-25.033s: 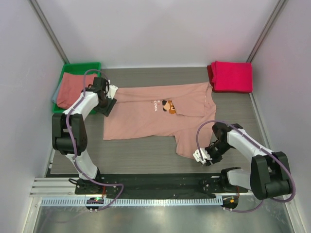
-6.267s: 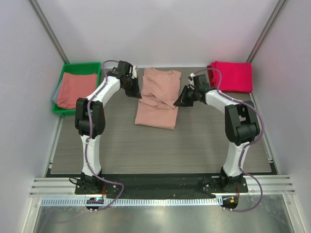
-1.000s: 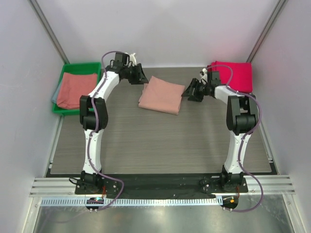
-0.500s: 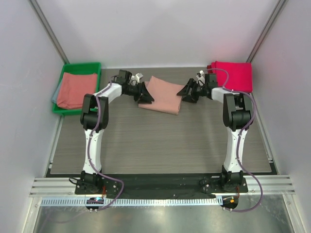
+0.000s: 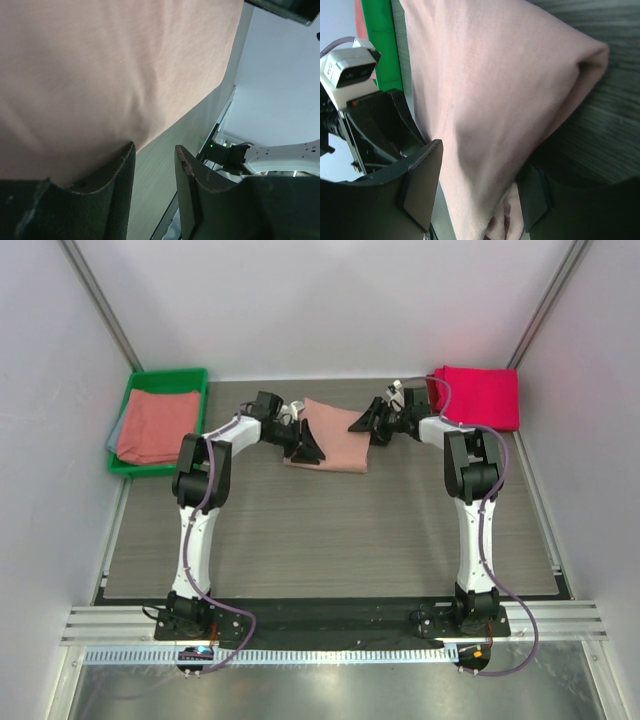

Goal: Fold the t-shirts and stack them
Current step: Fold the tshirt, then neatly place the folded tshirt to the corner

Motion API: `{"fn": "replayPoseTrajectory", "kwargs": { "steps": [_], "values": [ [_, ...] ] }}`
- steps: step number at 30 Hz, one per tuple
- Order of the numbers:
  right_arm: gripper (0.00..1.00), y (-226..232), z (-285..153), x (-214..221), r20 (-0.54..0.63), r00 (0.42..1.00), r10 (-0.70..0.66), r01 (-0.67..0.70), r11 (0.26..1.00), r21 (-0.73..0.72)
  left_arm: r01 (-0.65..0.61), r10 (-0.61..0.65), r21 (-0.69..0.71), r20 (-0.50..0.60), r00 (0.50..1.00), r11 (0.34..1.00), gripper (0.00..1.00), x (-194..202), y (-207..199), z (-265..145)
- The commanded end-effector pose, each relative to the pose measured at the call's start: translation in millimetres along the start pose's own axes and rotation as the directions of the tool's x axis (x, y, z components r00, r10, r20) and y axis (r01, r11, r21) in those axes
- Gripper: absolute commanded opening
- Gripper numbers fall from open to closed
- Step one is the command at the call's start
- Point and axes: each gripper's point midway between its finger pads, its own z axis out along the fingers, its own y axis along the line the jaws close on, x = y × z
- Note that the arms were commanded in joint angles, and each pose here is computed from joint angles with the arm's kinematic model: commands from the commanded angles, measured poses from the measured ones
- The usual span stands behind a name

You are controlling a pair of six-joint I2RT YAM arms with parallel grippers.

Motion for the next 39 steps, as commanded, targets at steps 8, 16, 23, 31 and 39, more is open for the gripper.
{"fn": "replayPoseTrajectory", "kwargs": {
  "steps": [8,16,23,31,39],
  "values": [
    [0.58,-63.2,31.9,52.8,-0.118,0.986,0.119,-0.101,0.983,0.154,-0.056,0.054,-0.015,-0.062,0.997,0.998,0.38,19.3,-8.6,22.6],
    [0.49,-63.7,43.9,60.4,-0.16,0.981,0.109,-0.09,0.988,0.121,-0.073,0.07,-0.043,-0.065,0.995,0.996,0.38,21.4,-4.0,20.7],
    [0.42,-61.4,51.2,60.2,-0.189,0.979,0.082,-0.064,0.993,0.098,-0.117,0.112,-0.062,-0.075,0.991,0.991,0.38,23.3,-8.7,19.6],
    [0.01,-44.4,27.8,31.2,-0.171,0.985,0.006,0.011,0.995,0.1,-0.169,0.172,-0.082,0.029,0.985,0.982,0.39,5.8,-41.9,-55.0],
    [0.02,-20.0,-35.9,-31.3,-0.236,0.896,-0.376,0.431,0.863,0.263,-0.315,0.349,-0.246,0.109,0.931,0.917,0.4,-27.2,-32.2,-119.4]
  ]
}}
